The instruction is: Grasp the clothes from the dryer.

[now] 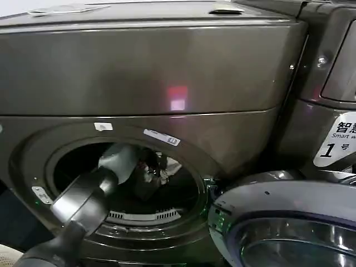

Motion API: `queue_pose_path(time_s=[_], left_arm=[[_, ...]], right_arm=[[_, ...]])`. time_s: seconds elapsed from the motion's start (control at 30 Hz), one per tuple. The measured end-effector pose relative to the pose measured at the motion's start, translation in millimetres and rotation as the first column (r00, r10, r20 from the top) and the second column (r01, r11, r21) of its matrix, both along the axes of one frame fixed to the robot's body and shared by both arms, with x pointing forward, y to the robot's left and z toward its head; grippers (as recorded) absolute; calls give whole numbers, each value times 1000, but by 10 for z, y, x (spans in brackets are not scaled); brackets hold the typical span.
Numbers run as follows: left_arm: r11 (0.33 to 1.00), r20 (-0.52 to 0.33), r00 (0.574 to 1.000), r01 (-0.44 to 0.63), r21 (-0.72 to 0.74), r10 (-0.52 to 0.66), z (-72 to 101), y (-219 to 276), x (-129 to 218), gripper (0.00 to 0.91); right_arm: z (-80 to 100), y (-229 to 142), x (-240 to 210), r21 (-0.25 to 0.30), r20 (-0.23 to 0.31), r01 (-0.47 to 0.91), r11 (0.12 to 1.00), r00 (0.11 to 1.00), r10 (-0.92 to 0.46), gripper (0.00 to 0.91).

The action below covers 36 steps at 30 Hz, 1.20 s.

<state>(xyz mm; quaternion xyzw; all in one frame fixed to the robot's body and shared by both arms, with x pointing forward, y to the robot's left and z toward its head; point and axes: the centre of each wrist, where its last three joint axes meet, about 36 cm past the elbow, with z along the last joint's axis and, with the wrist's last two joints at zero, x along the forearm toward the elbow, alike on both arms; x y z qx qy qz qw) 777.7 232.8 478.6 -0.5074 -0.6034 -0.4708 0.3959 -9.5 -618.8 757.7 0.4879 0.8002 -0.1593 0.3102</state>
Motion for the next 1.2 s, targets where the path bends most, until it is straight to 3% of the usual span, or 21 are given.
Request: queue_pose_path(time_s=[0.3,0.57,0.83,1.2], left_arm=[[970,136,981,-105,-219,137,-108,20,-80,0],[828,244,895,-204,-523,375,-236,63,-304,0],[587,285,730,-192,-787,621,-256,-14,-712,0],[273,222,422,-65,-960,879,-404,71,-1459,0]], right_arm=[[-48,-13,7,5,-5,9,1000,1000,-9,907],[-44,1,34,0,-11,6,1000,1000,-6,907],[-7,8,-20,-12,-12,14,1000,1000,-15,907],[-16,28,-10,-19,-16,20,1000,1000,-20,907]])
